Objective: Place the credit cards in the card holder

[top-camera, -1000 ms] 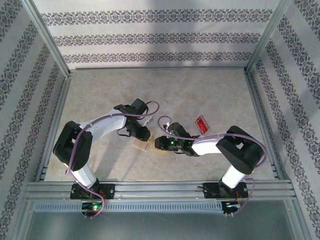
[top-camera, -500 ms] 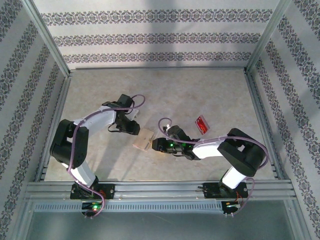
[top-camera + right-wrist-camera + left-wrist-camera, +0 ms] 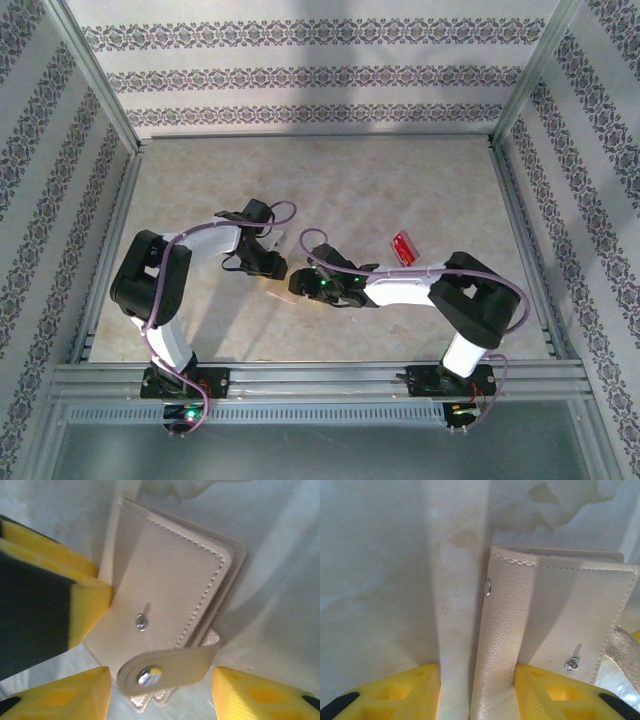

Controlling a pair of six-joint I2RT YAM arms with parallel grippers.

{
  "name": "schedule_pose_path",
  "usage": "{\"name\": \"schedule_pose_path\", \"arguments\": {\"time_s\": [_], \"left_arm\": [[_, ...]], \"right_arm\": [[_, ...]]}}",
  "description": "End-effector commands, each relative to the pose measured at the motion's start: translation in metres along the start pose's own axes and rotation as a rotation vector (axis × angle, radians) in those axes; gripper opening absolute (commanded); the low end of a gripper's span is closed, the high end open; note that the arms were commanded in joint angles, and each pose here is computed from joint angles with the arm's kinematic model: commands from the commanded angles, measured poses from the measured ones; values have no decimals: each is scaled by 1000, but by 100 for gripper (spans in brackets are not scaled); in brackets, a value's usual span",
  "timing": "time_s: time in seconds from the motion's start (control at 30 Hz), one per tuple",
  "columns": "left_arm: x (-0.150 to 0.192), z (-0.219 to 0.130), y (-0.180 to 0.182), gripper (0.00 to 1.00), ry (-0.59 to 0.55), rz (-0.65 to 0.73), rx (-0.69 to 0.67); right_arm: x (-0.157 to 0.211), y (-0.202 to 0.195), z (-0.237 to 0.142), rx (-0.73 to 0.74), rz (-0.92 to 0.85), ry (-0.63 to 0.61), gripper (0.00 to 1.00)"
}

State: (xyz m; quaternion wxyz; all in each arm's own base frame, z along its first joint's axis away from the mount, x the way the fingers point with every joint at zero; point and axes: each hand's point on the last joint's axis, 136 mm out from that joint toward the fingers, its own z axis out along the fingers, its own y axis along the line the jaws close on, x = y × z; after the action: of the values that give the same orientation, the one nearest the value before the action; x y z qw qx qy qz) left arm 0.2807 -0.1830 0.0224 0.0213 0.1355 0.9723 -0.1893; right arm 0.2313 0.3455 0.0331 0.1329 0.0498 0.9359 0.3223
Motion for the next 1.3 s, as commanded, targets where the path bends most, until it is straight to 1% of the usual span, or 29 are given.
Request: {"name": "schedule_pose_path", "arguments": {"time_s": [0.0,0.17,0.23,0.43,0.53,0.63,0.73,0.8,0.83,0.9,0.93,1.13,1.2,1.27], "left_arm": [[12,15,-14,43,48,-5,39],[8,11,-19,42,26,-16,60],[7,13,-26,42,31,-32,103],[8,16,-52,43,58,-77,277],[8,17,-54,39,71,-78,289],[8,15,-55,33,77,-80,287],[7,9,-55,29,71,-73,277],[5,3,-56,22,58,-65,272],[5,1,-56,16,51,-62,269],[6,2,-53,7,47,-64,254],[6,3,-51,6,46,-64,243],[8,5,-45,5,44,-64,205],[9,5,-44,5,42,-61,201],[10,6,-43,5,41,-58,196]], "right_arm": [[3,-18,8,124,23,15,52],[10,-40,14,221,34,47,41],[12,-46,15,241,38,62,37],[11,-55,12,244,36,84,23],[11,-56,13,230,33,95,17],[11,-56,15,219,30,105,17],[9,-54,13,208,26,102,18],[7,-51,11,197,17,101,20],[7,-47,9,185,8,103,23],[6,-36,4,150,-18,112,29],[6,-32,0,138,-34,113,32],[3,-7,-35,20,-72,100,45],[2,-4,-42,4,-73,107,45],[-1,-3,-47,-6,-75,107,42]]}}
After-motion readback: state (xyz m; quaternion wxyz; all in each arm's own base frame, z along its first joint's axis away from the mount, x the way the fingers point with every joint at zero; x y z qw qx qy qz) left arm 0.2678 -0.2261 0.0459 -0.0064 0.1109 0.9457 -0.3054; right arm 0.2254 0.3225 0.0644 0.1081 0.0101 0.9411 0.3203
